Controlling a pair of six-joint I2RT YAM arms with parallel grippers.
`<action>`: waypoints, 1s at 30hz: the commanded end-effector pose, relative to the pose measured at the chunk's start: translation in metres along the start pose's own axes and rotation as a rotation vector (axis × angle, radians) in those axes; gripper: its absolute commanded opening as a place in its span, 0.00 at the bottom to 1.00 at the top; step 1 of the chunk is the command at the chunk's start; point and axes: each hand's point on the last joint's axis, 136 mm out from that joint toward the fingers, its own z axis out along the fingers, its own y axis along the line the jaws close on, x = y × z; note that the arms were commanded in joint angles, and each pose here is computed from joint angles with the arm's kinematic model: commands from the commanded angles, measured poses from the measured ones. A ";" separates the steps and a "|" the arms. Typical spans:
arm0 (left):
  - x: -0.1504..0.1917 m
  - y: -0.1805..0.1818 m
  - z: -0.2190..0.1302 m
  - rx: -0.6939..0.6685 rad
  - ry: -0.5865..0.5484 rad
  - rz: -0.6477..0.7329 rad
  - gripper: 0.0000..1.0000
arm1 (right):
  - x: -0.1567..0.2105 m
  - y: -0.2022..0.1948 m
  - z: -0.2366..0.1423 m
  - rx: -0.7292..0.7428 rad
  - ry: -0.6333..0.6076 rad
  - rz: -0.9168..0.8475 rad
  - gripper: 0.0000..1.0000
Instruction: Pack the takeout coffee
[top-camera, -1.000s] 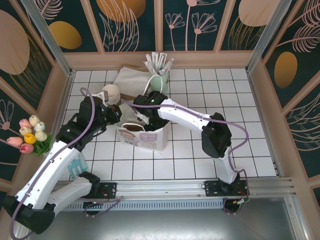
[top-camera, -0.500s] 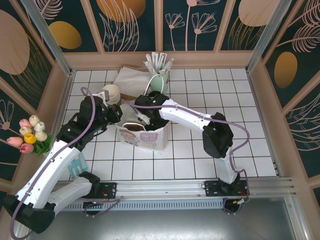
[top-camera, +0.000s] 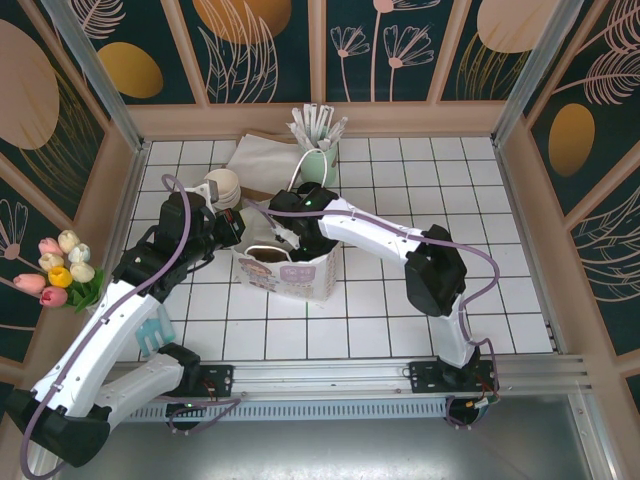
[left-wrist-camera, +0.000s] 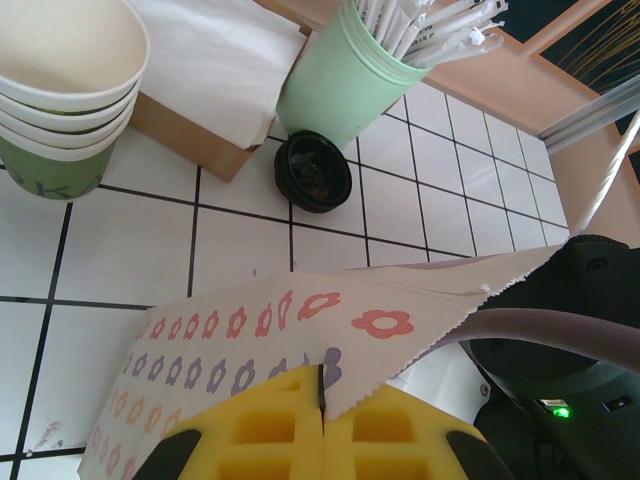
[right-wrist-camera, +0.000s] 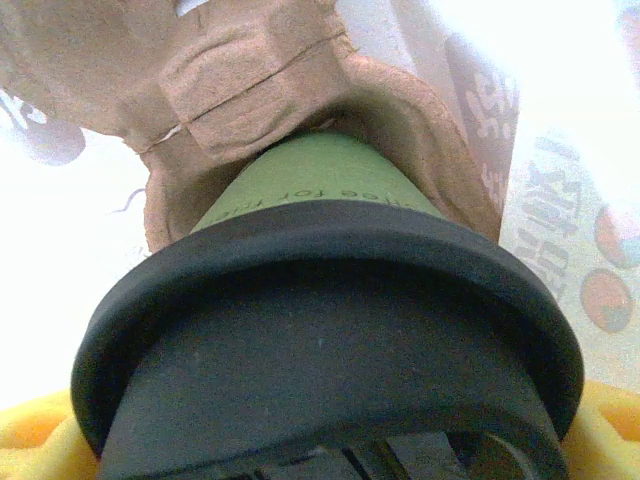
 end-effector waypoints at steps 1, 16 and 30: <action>-0.015 -0.008 -0.007 0.029 -0.063 0.002 0.00 | 0.034 -0.012 0.046 0.001 0.197 0.033 0.51; -0.013 -0.008 -0.006 0.030 -0.058 0.003 0.00 | 0.036 -0.010 0.054 -0.011 0.212 0.031 0.51; -0.013 -0.008 -0.006 0.029 -0.058 0.001 0.00 | 0.038 -0.011 0.058 -0.006 0.226 0.032 0.51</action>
